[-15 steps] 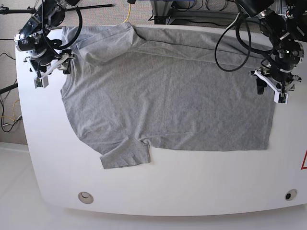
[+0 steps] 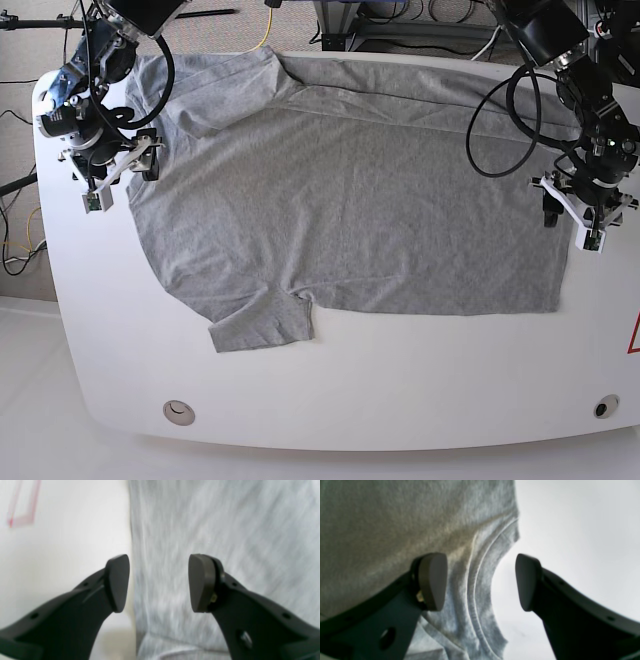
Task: Fold the T-shirt properly
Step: 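Move both grippers down to the shirt's hem corners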
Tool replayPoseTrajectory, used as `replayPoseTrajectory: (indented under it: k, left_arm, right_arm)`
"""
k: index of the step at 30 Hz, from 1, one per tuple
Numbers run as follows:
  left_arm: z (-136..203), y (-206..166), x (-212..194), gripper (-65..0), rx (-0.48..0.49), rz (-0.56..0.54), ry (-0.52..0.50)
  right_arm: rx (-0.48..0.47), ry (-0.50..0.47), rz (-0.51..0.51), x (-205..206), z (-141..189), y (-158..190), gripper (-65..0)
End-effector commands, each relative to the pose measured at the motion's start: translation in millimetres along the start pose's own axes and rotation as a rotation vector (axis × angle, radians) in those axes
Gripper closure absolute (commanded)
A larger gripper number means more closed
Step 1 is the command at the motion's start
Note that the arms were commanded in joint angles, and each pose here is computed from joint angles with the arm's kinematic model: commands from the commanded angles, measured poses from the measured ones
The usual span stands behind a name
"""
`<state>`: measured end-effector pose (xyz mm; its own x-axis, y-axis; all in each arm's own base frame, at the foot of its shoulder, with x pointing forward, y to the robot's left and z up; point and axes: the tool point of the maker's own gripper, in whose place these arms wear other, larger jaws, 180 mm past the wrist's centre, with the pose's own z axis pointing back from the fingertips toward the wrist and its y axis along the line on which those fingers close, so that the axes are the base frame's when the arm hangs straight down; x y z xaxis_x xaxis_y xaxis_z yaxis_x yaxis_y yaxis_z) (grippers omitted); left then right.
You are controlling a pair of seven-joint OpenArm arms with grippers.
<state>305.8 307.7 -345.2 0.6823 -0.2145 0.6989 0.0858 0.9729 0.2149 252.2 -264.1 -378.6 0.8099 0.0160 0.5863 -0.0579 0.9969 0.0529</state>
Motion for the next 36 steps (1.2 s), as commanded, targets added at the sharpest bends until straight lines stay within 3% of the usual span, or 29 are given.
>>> replayPoseTrajectory:
  k: [1, 12, 24, 36]
  left_arm:
    - [2, 16, 22, -34.5, 0.029, 0.002, -0.063]
    - [-8, 23, 20, -34.9, 0.029, 0.028, -0.05]
    - [-12, 26, 24, -34.7, 0.028, 0.048, -0.062]
    - [-59, 32, 59, -35.1, -0.044, 0.106, -0.098]
  right_arm:
    - [0.022, -0.05, 0.01, 23, -6, 0, -40.5]
    - [0.15, -0.042, -0.036, 55, -57, 10, -40.3]
    - [0.235, -0.082, -0.063, 93, -86, 18, -40.2]
    - [0.291, -0.197, -0.016, 164, -98, 34, -40.2]
